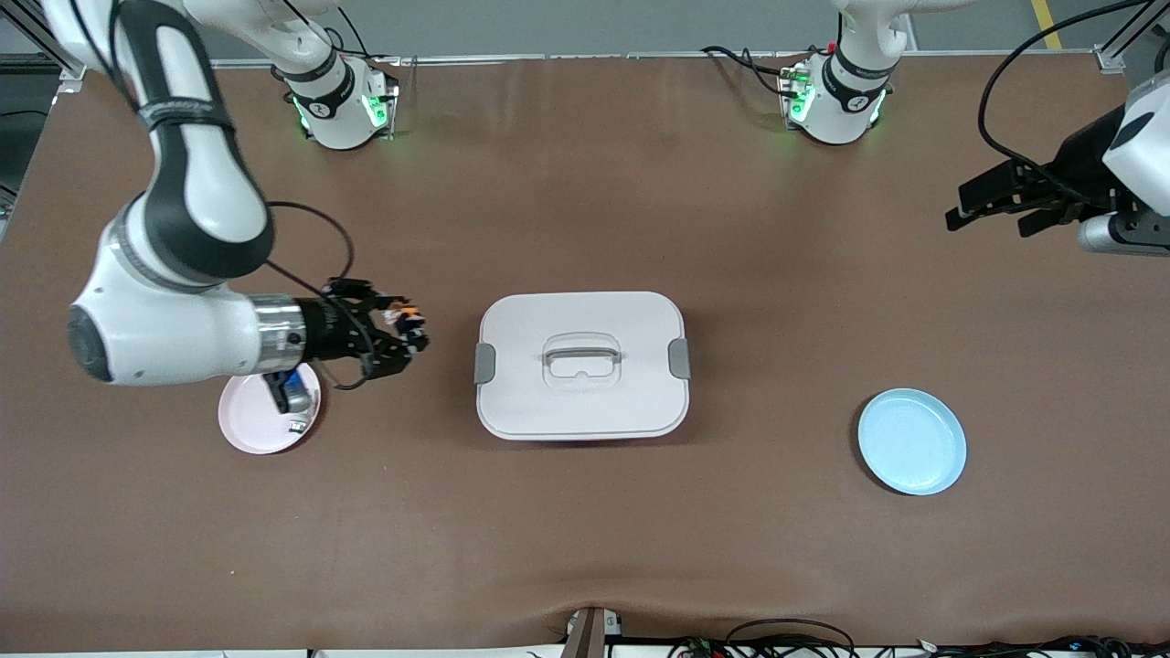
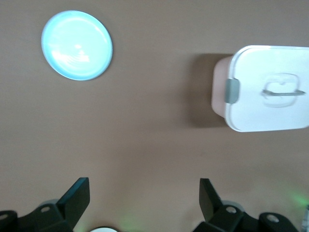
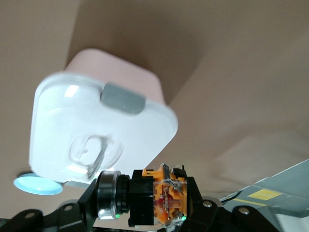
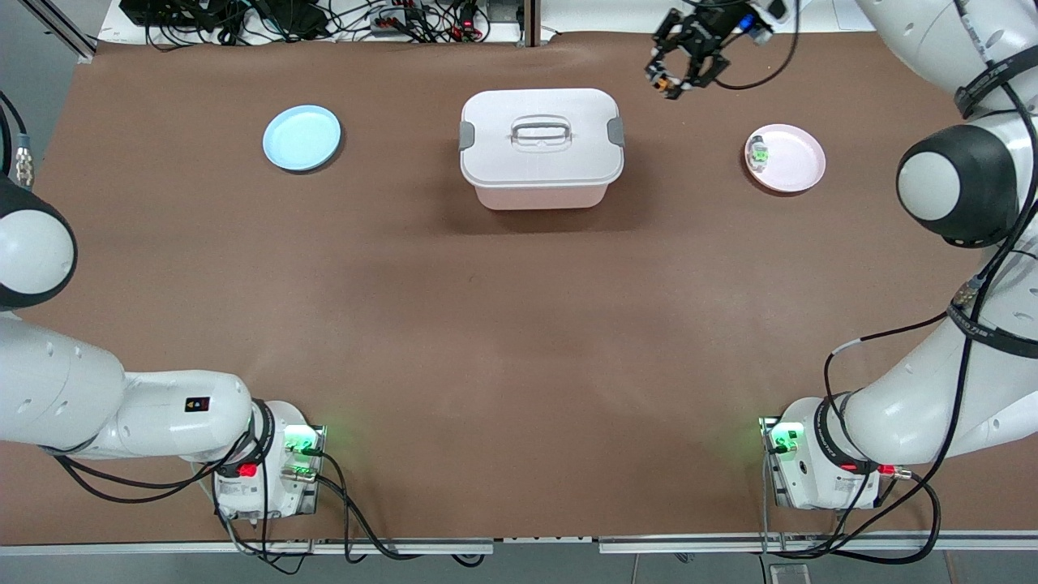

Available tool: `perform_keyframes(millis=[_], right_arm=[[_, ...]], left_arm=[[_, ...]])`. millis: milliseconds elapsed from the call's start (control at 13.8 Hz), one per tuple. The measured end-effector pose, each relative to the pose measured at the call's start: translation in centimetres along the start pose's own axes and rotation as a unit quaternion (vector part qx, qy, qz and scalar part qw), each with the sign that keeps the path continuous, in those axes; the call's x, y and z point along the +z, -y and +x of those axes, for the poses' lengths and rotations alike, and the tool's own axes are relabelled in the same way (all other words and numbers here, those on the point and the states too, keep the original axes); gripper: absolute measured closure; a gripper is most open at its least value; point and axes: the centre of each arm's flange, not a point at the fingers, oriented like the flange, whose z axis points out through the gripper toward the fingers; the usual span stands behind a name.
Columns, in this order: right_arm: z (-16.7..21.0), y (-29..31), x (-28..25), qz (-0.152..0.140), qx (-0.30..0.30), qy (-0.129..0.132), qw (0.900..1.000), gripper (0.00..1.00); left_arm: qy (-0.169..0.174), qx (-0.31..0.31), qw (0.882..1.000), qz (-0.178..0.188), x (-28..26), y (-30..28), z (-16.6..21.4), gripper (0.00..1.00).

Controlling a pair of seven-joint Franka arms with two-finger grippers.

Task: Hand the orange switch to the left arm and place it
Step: 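Lift the switch with the right gripper over the white box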

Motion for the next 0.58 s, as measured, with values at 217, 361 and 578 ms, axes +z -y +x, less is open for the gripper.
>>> perform_keyframes(millis=[217, 361, 578], right_arm=[[-7.7, 2.2, 1.8, 0.039, 0.067, 0.001, 0.997, 0.28], [-11.8, 3.1, 3.0, 0.062, 0.095, 0.001, 0.994, 0.28], [-16.0, 3.8, 4.7, 0.085, 0.149, 0.008, 0.985, 0.28]], left_arm=[[0.007, 0.010, 1.000, -0.002, 0.6, -2.3, -0.4, 0.00], [0.009, 0.017, 1.000, -0.001, 0.8, -3.2, -0.6, 0.00], [0.013, 0.026, 1.000, -0.002, 1.1, -4.3, -0.8, 0.00]])
